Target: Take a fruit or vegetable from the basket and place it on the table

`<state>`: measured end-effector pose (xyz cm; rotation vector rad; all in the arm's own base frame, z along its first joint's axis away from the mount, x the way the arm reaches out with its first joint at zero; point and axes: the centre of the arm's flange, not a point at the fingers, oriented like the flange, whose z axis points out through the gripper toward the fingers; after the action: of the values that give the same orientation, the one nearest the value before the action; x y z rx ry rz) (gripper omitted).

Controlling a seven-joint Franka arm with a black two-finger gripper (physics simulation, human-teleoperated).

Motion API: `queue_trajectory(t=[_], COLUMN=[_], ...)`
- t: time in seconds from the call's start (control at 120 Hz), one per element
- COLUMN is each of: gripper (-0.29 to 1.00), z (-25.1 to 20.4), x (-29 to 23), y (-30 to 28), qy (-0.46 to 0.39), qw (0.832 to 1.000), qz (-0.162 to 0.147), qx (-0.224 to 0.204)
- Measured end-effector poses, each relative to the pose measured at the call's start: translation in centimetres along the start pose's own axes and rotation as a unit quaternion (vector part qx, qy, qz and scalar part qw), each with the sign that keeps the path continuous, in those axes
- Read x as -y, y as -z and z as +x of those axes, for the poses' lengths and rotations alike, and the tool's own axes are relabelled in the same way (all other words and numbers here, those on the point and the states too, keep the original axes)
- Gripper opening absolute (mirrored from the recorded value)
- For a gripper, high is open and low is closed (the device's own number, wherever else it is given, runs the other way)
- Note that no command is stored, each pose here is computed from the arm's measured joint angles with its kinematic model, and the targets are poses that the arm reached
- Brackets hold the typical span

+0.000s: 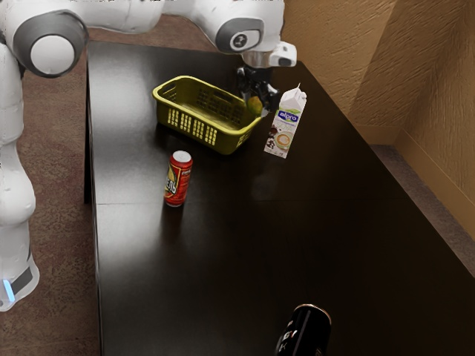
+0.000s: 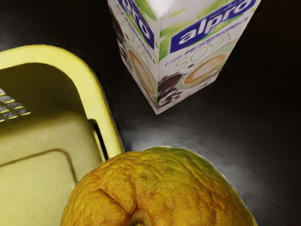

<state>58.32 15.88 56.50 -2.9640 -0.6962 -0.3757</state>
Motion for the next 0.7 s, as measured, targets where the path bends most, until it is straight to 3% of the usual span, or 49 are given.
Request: queue_trajectory(t=[0.058,0.125,0.183,0.383,0.475,0.567,0.7], gripper=[0.37,0.36,0.36,0.35,0.52,0.61,0.66], z=[-0.2,-4.3,-6.8,-6.2,-6.3,-5.9,-4.4], x=[-7.4,-18.3,-22.6,-21.0,-21.2,-21.2,-18.9], y=[0.0,0.0,-0.8,-8.8,-9.0,-6.1,2.6], qy=[-0.06,-0.15,-0.185,-0.158,-0.157,-0.163,-0.174], qw=[0.998,0.988,0.982,0.984,0.985,0.986,0.984], qz=[-0.013,-0.036,-0.042,-0.029,-0.024,-0.016,-0.004], qx=[-0.006,0.001,0.012,0.073,0.071,0.04,-0.039])
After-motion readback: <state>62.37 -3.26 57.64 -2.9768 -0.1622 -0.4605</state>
